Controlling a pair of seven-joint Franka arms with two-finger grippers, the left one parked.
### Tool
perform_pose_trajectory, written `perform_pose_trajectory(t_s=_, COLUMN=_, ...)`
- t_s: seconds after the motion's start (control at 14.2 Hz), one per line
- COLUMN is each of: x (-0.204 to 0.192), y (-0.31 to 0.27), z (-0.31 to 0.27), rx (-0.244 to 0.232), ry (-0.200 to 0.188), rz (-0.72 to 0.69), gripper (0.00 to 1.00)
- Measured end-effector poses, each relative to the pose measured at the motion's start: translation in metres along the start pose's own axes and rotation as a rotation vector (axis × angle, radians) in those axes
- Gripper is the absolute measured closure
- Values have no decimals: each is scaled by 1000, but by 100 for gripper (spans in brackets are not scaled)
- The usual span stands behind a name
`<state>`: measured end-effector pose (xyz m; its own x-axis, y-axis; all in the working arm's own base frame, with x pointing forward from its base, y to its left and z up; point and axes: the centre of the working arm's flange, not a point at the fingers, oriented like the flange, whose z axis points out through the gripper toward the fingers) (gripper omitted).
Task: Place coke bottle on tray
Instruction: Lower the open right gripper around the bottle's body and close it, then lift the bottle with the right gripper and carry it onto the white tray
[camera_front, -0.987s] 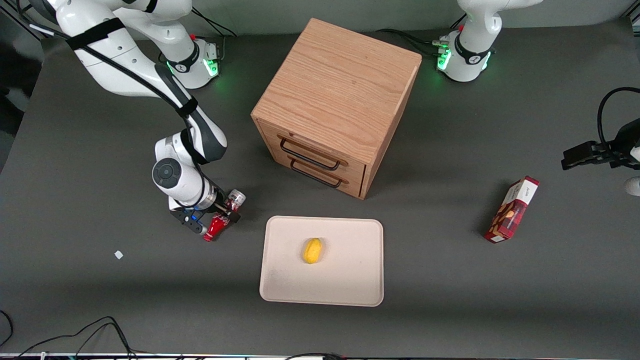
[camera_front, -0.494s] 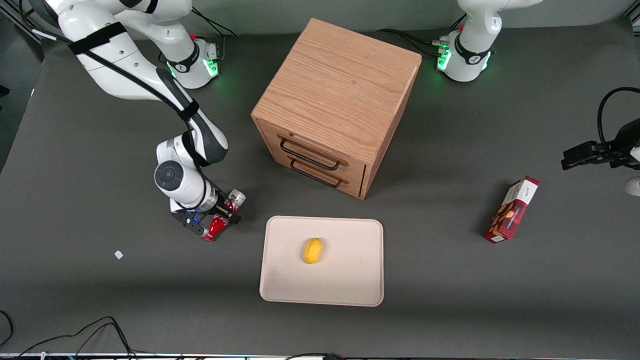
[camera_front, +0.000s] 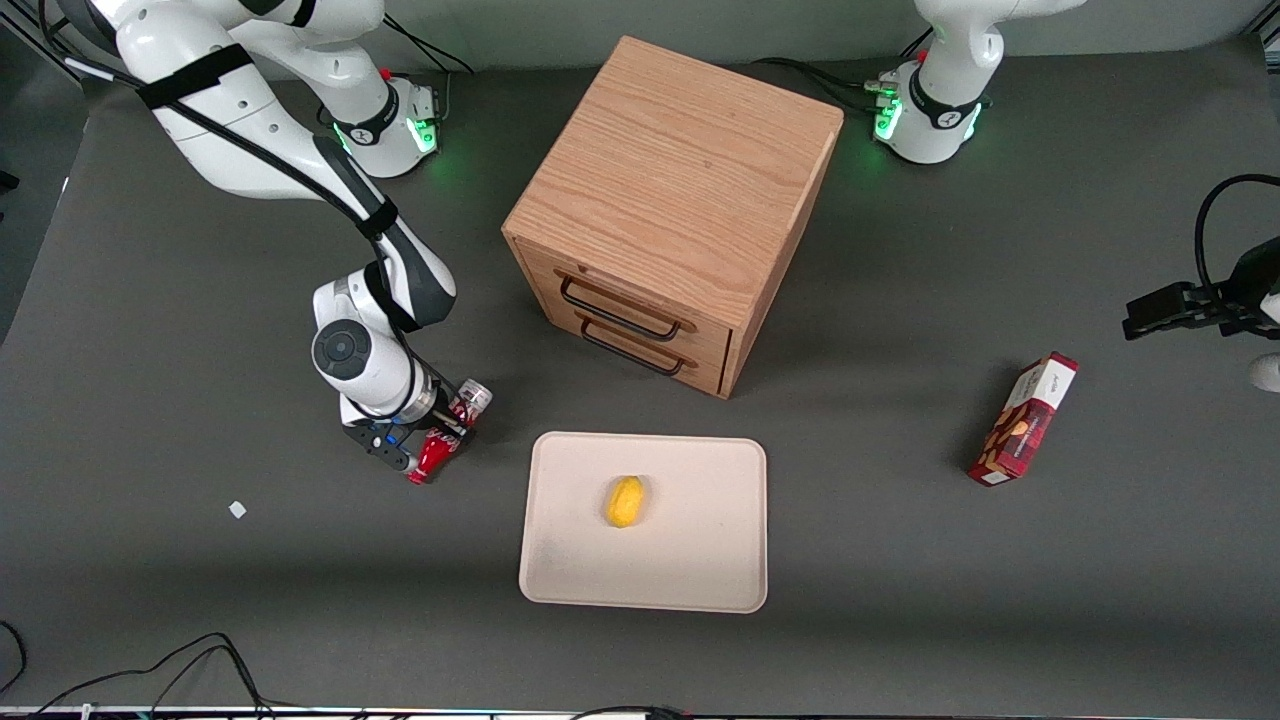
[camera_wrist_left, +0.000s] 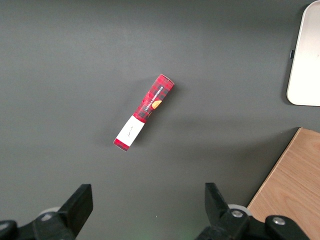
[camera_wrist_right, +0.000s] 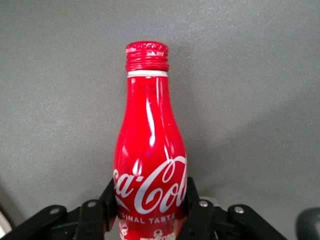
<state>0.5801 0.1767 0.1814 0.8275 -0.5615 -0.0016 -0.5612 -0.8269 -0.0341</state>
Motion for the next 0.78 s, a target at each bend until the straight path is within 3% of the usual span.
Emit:
perform_pose_trajectory(t_s=0.35, x=3, y=-2, z=-9, rx=-5, ry=7, rz=-4, gripper=45)
perform_pose_trajectory(t_s=0.78, x=3, y=5, z=-119, rx=-128, ry=-8, rz=-28, gripper=45)
